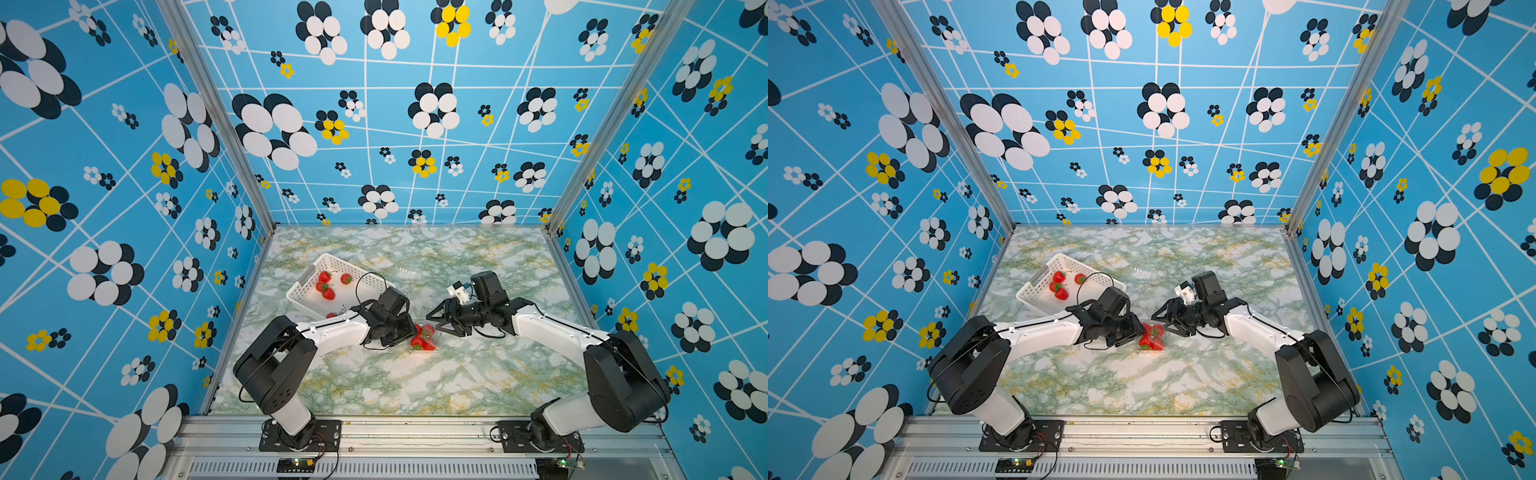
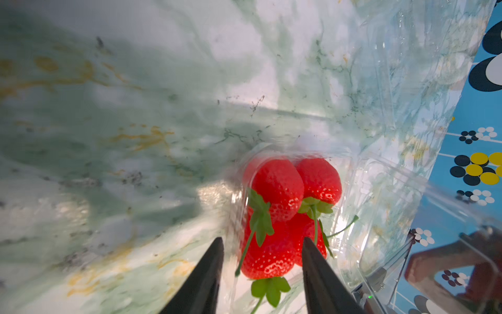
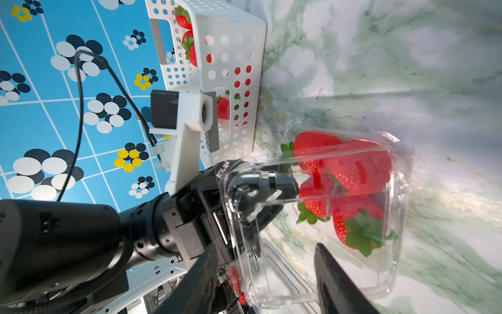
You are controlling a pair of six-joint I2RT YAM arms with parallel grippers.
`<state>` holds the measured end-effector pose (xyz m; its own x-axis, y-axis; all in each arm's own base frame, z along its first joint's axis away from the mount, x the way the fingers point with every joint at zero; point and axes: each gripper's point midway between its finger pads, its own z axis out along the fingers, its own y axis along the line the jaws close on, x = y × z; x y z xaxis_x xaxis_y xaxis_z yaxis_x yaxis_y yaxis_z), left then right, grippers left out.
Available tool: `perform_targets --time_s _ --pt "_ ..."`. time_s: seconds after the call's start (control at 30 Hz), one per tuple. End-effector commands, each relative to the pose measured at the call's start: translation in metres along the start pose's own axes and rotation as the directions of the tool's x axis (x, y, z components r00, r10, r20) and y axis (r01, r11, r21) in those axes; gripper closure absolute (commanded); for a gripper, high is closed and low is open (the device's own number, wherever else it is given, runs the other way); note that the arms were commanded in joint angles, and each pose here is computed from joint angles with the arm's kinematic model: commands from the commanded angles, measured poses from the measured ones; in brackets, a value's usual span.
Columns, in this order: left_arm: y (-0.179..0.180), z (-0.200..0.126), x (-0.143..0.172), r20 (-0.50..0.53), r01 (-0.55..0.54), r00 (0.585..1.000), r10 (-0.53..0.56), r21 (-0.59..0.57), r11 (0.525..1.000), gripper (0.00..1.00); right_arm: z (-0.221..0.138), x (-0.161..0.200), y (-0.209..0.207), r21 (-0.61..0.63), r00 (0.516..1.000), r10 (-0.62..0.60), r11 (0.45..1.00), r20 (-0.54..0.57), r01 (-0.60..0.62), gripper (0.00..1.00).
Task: Pack strawberries into containers
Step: Close the packing box at the center of the board.
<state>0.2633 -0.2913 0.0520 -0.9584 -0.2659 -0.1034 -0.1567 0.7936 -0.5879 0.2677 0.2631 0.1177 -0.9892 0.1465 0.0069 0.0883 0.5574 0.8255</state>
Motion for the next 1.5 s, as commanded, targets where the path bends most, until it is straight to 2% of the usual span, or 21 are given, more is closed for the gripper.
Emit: perform_targets --time_s 0.0,0.33,1.03,1.47 --pt "0.005 0.001 -0.001 0.003 0.017 1.0 -0.017 -0.001 1.0 0.51 0.003 -0.004 0.014 -0.031 1.0 -0.025 0.999 -0.007 0.024 0.42" --pt "0.008 -0.011 -0.008 0.045 0.044 0.998 -0.046 0.041 0.998 0.47 0.016 -0.003 0.021 -0.037 0.999 -0.034 0.999 -0.037 0.033 0.43" --pt "0.039 -0.034 -0.015 0.145 0.127 0.981 -0.132 0.043 0.991 0.49 0.044 -0.004 0.018 -0.025 0.995 -0.027 0.999 -0.091 0.025 0.44" --pt "0.035 -0.027 -0.015 0.129 0.113 0.984 -0.122 0.071 0.991 0.45 0.065 -0.005 0.008 0.001 0.992 -0.014 1.0 -0.128 0.014 0.46"
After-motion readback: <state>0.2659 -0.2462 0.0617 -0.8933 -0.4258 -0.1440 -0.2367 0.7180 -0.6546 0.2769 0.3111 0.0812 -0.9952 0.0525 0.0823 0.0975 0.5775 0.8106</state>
